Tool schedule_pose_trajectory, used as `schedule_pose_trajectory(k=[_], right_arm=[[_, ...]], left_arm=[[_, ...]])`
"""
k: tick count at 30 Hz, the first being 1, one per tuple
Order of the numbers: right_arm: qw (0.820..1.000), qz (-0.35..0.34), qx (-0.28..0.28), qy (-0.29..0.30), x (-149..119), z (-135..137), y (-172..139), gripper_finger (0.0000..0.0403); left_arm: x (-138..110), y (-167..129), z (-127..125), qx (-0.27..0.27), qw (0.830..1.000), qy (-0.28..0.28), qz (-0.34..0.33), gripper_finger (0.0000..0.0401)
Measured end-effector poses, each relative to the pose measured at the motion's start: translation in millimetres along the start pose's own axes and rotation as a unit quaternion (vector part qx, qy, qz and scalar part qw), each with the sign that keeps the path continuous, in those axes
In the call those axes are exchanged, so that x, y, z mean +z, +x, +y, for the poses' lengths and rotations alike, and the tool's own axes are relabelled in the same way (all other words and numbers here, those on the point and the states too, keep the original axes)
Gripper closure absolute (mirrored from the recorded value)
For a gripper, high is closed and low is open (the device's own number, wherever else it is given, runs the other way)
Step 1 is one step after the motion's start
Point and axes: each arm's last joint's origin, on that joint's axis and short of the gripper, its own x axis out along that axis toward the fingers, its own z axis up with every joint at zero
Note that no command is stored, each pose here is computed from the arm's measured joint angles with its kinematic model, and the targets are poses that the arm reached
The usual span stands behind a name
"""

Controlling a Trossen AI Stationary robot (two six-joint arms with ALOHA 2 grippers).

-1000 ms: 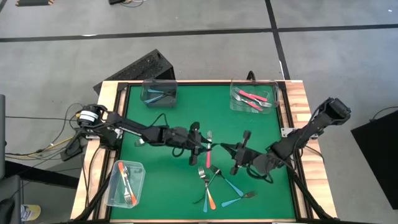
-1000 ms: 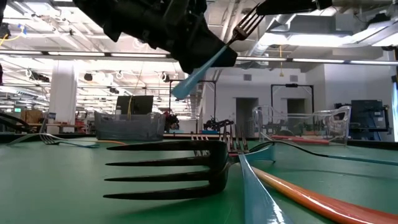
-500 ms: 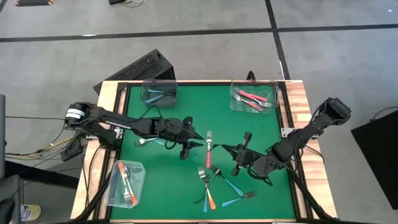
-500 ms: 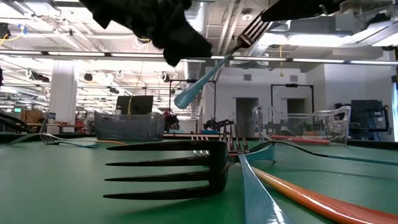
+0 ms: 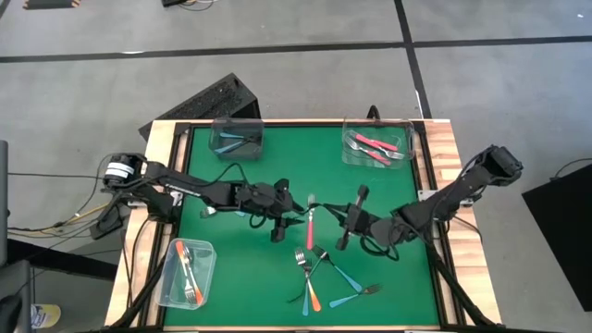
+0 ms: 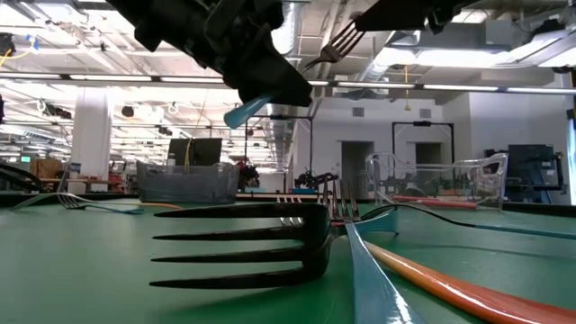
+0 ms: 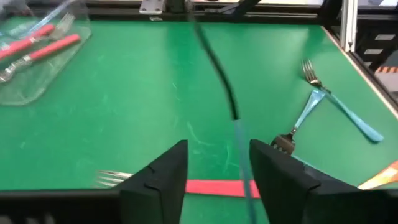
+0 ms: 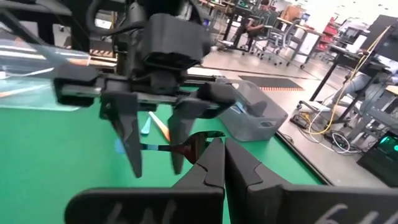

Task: Sort silverware by color (type)
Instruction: Put the blue fork into the black bin

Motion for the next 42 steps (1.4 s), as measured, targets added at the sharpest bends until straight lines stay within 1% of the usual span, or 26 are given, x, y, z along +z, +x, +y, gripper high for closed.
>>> schedule_pose_trajectory(k=[2, 6, 8, 9, 11, 13, 15, 17, 19, 22, 24, 27, 29, 34, 37, 39, 42], right_arm=[[1.000, -0.001, -0.002, 0.002, 0.3, -0.7, 0.9, 0.0388], [1.000, -0.001, -0.008, 0.019, 0.6, -2.9, 3.5, 0.0369], [0.999, 0.000, -0.013, 0.040, 0.4, -4.5, 5.4, 0.0353], [0.999, 0.001, -0.016, 0.052, 0.3, -5.6, 6.6, 0.0345], [0.997, 0.002, -0.022, 0.077, 0.1, -8.0, 9.3, 0.0330], [0.995, 0.009, -0.026, 0.092, -1.8, -9.6, 11.1, 0.0317], [0.995, 0.019, -0.029, 0.097, -4.7, -11.1, 12.9, 0.0307], [0.994, 0.029, -0.032, 0.099, -7.8, -12.3, 14.1, 0.0300], [0.993, 0.038, -0.037, 0.106, -10.6, -13.7, 15.4, 0.0296], [0.990, 0.046, -0.042, 0.125, -13.0, -15.1, 16.6, 0.0295], [0.990, 0.051, -0.041, 0.129, -14.6, -15.1, 16.5, 0.0295], [0.990, 0.061, -0.026, 0.128, -16.3, -14.3, 16.3, 0.0294], [0.990, 0.067, -0.015, 0.124, -17.3, -13.6, 16.1, 0.0294], [0.989, 0.078, -0.002, 0.129, -19.5, -13.0, 15.8, 0.0294], [0.987, 0.085, -0.004, 0.140, -21.4, -13.2, 15.5, 0.0294], [0.985, 0.091, -0.003, 0.149, -22.9, -13.2, 15.2, 0.0294], [0.979, 0.107, 0.031, 0.169, -24.5, -9.5, 12.6, 0.0294]], left_arm=[[-0.2, -0.6, 0.3, 0.007, 1.000, 0.013, 0.002, 0.0278], [3.8, -11.6, 5.7, 0.011, 1.000, 0.024, 0.012, 0.0377], [6.6, -21.5, 11.8, 0.009, 0.999, 0.022, 0.022, 0.0392], [7.2, -27.1, 16.0, 0.018, 0.999, 0.022, 0.031, 0.0395], [8.6, -41.6, 26.3, 0.067, 0.996, 0.027, 0.051, 0.0399], [10.0, -62.2, 41.0, 0.142, 0.986, 0.046, 0.078, 0.0400], [9.1, -85.3, 57.8, 0.202, 0.968, 0.088, 0.121, 0.0400], [4.1, -106.5, 75.2, 0.243, 0.947, 0.118, 0.175, 0.0400], [0.3, -124.8, 93.9, 0.290, 0.928, 0.109, 0.207, 0.0401], [-7.7, -148.8, 121.9, 0.340, 0.905, 0.072, 0.243, 0.0401], [-15.7, -159.6, 137.8, 0.351, 0.894, 0.054, 0.274, 0.0401], [-27.7, -170.7, 154.9, 0.341, 0.884, 0.044, 0.318, 0.0401], [-34.9, -174.3, 164.4, 0.341, 0.874, 0.037, 0.344, 0.0401], [-45.4, -172.7, 178.4, 0.338, 0.862, 0.030, 0.377, 0.0401], [-49.8, -168.2, 185.1, 0.345, 0.850, 0.035, 0.395, 0.0399], [-50.7, -165.4, 190.4, 0.368, 0.837, 0.043, 0.404, 0.0392], [-49.1, -162.8, 197.3, 0.410, 0.811, 0.064, 0.412, 0.0366]])
